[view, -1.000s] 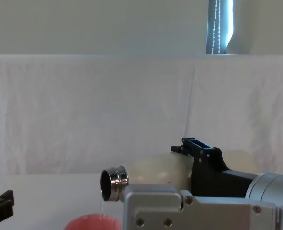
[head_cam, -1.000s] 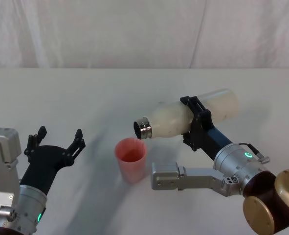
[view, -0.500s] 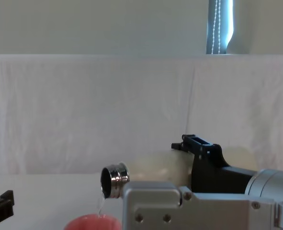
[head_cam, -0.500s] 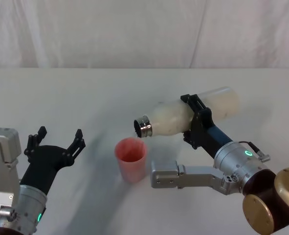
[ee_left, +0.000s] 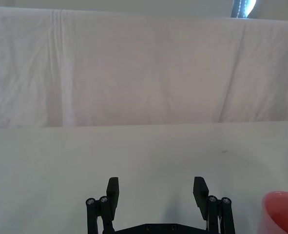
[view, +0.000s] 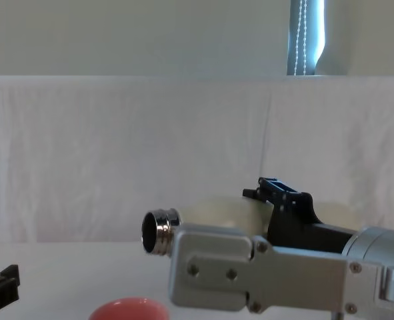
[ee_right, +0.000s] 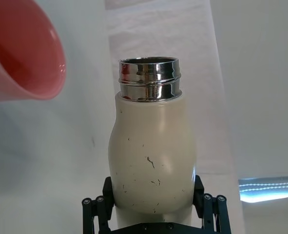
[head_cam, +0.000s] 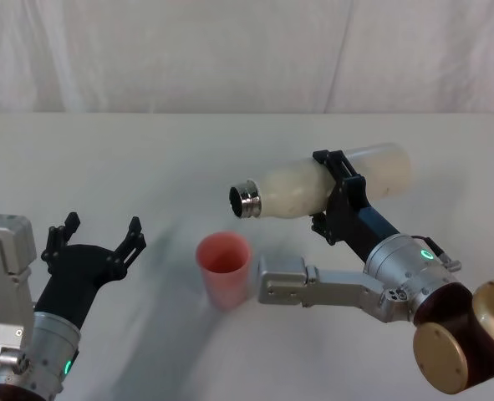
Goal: Grasp the thermos with one hand and pour water into the cup lid.
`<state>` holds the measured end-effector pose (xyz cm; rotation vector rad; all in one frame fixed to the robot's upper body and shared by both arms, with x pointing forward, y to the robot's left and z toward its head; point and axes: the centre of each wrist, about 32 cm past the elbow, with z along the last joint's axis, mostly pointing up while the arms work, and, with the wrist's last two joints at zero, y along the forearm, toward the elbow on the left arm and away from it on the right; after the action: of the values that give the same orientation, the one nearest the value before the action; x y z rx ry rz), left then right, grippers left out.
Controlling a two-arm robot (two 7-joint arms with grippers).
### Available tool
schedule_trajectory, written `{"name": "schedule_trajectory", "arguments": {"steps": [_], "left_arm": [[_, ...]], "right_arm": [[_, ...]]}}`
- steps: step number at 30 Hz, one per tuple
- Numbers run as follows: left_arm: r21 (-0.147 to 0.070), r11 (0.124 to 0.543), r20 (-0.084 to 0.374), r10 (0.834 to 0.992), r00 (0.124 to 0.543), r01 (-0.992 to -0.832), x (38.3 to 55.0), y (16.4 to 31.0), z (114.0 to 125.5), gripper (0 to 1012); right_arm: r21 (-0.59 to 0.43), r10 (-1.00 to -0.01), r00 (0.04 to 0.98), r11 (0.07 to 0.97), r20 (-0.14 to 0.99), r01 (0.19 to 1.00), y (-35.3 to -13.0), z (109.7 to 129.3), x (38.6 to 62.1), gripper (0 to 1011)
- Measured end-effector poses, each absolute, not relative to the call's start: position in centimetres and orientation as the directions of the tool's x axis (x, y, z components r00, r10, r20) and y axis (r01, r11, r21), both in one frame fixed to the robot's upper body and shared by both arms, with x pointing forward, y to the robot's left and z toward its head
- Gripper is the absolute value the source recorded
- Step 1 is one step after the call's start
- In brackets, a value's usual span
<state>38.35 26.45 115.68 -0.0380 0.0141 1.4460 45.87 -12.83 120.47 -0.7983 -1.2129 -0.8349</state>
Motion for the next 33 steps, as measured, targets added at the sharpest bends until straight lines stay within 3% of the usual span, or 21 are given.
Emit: {"name": "schedule_trajectory", "arguments": {"steps": [24, 33], "left_arm": [[-0.018, 0.124, -0.033, 0.992, 0.125, -0.992, 38.35, 26.45, 115.68, 1001], [-0.017, 0.124, -0.033, 0.992, 0.124, -0.992, 38.35, 26.45, 115.68, 1001]], "right_arm": [[-0.084, -0.191, 0.199, 0.485, 0.961, 0.871, -13.05, 120.68, 45.91, 959], [-0.080, -0.301, 0.262, 0.505, 0.917, 0.859, -13.62, 121.37, 46.04, 959]]}}
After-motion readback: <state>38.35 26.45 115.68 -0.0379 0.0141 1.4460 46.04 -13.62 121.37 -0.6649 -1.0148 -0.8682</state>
